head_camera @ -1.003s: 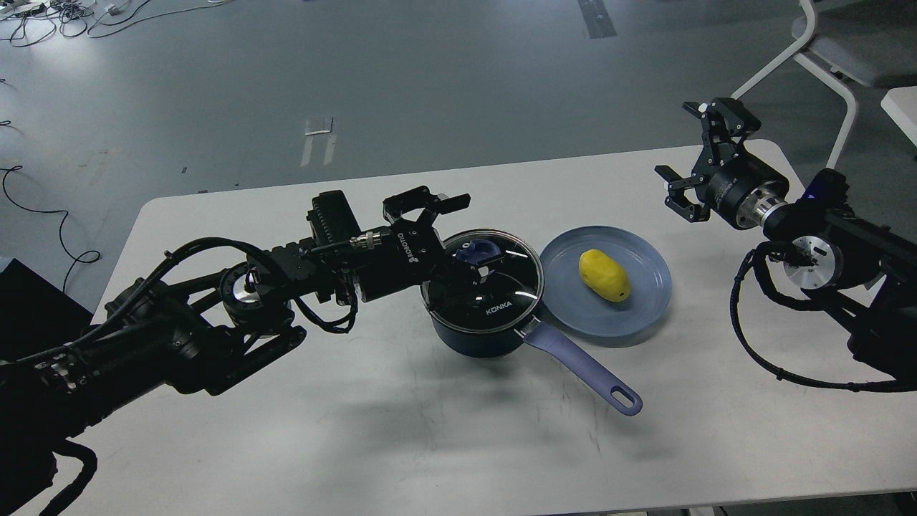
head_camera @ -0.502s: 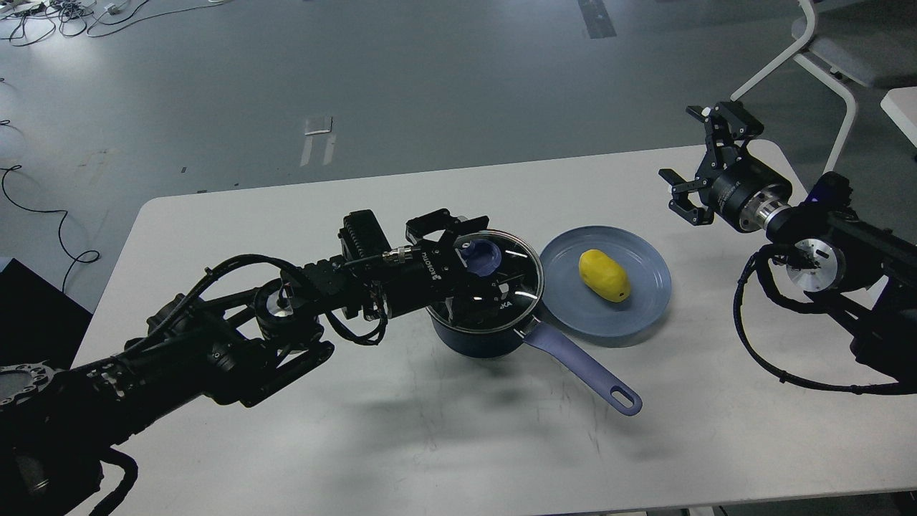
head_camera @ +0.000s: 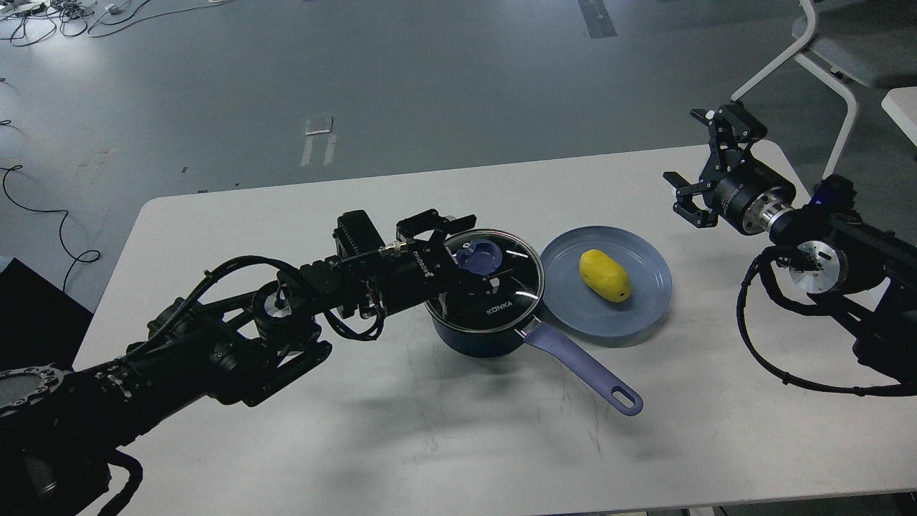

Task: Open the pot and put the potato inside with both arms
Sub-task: 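Close the left gripper on the glass lid's knob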

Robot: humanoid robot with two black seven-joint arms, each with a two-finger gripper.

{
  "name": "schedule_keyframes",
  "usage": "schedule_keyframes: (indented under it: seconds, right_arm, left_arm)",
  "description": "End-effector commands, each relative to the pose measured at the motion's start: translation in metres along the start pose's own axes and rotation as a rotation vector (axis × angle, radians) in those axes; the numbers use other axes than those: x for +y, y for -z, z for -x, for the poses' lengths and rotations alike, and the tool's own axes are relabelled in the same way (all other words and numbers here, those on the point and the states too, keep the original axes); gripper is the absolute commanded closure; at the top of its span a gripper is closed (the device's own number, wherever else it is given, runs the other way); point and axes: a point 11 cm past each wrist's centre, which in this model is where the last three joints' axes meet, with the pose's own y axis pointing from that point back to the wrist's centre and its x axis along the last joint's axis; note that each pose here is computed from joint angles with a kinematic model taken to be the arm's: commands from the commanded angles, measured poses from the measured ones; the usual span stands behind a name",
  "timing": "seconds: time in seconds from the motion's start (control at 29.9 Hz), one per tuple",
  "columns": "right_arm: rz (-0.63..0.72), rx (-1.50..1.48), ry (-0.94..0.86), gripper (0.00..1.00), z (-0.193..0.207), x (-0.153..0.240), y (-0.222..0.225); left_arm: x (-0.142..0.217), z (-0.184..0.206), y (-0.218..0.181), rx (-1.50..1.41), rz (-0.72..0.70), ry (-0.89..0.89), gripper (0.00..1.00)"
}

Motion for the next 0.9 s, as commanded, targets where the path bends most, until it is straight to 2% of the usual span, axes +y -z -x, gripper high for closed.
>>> schedule_keyframes:
  seconds: [0.0,0.7,0.8,0.87]
  right_arm:
    - [0.0,0.001,-0.004,0.0,-0.001,0.0,0.0]
    - [0.009,0.007,-0.034,0.0,-0.014,0.004,-0.004]
    - [0.011,0.008,-0.035,0.0,-0.014,0.004,-0.004]
    - [0.012,0.009,-0.034,0.0,-0.014,0.004,-0.005]
  left_arm:
    - [0.001,0.004,-0.001,0.007,0.0,0.004,0.01]
    - [0.004,0.015,-0.005,0.033,-0.005,0.017,0.02]
    - [0.004,0.014,-0.005,0.031,-0.005,0.016,0.04]
    - [0.004,0.014,-0.005,0.029,-0.004,0.016,0.11]
